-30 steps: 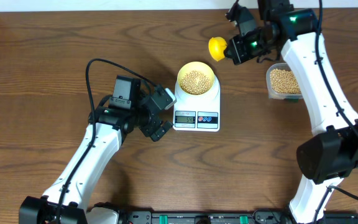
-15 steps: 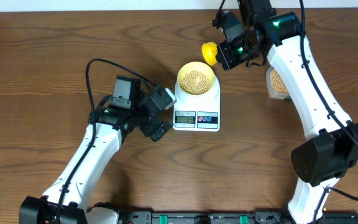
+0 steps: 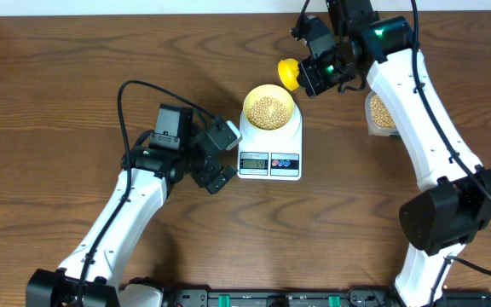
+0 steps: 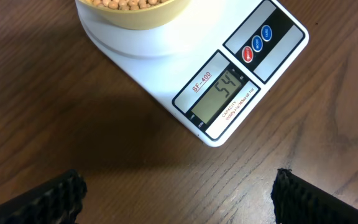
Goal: Scoop item into bowl and weigh 50g on scale
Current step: 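Raise the scoop and hold it beside the yellow bowl, right gripper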
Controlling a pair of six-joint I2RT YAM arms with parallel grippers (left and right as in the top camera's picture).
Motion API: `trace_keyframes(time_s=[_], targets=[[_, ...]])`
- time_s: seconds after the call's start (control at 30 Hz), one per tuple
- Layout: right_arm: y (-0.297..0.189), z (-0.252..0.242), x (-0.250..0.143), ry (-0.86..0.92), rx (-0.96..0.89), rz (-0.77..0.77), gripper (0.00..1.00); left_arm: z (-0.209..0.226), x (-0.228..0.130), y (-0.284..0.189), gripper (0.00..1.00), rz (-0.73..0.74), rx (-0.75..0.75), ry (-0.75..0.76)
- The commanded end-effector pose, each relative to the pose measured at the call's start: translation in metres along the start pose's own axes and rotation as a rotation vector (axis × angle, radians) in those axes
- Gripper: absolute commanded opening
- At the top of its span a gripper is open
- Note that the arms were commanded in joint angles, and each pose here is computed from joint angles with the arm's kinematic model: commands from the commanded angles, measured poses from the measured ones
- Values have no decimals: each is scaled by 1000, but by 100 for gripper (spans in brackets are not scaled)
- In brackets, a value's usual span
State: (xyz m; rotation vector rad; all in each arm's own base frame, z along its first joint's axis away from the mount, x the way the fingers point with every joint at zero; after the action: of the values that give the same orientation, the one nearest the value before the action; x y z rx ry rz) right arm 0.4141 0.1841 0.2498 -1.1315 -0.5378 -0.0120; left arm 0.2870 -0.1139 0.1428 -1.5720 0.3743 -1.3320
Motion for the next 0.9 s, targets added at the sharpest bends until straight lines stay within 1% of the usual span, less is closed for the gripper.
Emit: trace_keyframes(time_s=[0.0, 0.57, 0.87], targets=[[-7, 4, 3, -18, -2, -19, 1, 0, 2, -4, 98, -18, 3, 15], [-7, 4, 5, -22, -2, -28, 1, 0, 2, -4, 97, -18, 3, 15], [-3, 3, 12, -87, -9, -64, 1, 0, 2, -4, 98, -18, 3, 15]])
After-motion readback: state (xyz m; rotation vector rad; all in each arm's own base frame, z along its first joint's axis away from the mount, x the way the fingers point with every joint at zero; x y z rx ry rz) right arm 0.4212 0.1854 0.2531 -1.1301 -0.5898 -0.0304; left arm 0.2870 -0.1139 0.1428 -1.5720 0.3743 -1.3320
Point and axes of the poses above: each gripper's point midway between its finger pads, its own y axis out along the fingers, its own z axis along the line the jaws close on, x = y × z, the point moved 5 cm from there along -y, back along the fingers, and after that the axes turned 10 degrees about y, right-handed, at the moved point
